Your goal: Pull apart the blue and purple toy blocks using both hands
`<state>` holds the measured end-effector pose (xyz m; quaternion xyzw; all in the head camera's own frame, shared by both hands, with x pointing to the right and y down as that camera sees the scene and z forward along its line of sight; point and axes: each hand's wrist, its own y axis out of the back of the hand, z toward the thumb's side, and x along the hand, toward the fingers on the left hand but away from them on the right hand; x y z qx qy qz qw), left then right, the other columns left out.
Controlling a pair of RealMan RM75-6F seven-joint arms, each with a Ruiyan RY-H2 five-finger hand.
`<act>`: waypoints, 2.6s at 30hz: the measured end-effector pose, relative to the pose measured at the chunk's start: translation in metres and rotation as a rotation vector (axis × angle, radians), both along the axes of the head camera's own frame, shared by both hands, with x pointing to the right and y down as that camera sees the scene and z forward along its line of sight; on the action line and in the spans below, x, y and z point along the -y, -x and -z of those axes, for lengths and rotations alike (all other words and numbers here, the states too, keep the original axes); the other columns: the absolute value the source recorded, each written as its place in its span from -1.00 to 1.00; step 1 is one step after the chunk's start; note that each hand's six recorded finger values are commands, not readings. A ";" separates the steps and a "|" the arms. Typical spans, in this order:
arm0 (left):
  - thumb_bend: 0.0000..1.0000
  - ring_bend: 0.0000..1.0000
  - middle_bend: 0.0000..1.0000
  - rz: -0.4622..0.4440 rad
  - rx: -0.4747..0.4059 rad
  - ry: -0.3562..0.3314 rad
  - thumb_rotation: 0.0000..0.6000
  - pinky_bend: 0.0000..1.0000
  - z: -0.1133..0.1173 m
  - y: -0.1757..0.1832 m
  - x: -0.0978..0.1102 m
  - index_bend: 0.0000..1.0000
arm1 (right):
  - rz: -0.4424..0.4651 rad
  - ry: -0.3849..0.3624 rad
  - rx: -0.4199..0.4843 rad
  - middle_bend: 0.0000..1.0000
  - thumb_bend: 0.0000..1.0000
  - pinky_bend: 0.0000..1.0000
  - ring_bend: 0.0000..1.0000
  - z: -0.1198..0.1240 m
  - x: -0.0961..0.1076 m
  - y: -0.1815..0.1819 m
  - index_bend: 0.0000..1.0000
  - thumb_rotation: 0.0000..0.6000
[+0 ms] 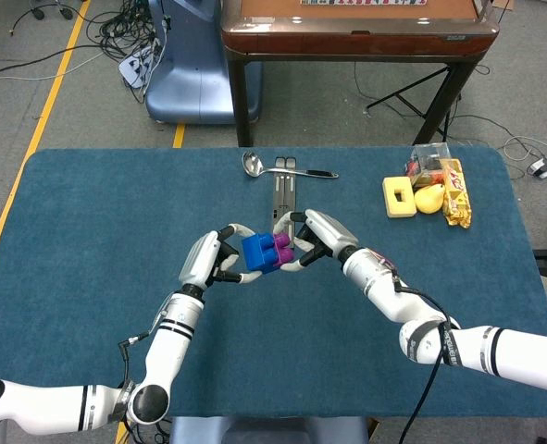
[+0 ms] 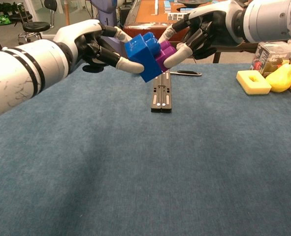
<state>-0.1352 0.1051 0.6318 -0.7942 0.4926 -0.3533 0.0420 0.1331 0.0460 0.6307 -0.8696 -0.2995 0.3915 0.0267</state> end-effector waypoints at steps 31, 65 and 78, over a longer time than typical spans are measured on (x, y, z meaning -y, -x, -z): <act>-0.58 0.99 1.00 0.004 -0.004 0.002 1.00 1.00 0.000 0.003 0.001 0.28 | -0.048 0.013 0.055 1.00 -0.70 1.00 1.00 0.001 0.002 -0.009 0.29 1.00; -0.58 0.99 1.00 -0.280 0.265 -0.022 1.00 1.00 -0.032 0.025 -0.037 0.25 | 0.278 -0.112 -0.309 1.00 -0.70 1.00 1.00 -0.024 -0.030 -0.059 0.29 1.00; -0.58 0.99 1.00 -0.420 0.363 -0.037 1.00 1.00 -0.068 0.018 -0.071 0.22 | 0.469 -0.183 -0.625 1.00 -0.84 1.00 1.00 -0.081 -0.056 -0.072 0.22 1.00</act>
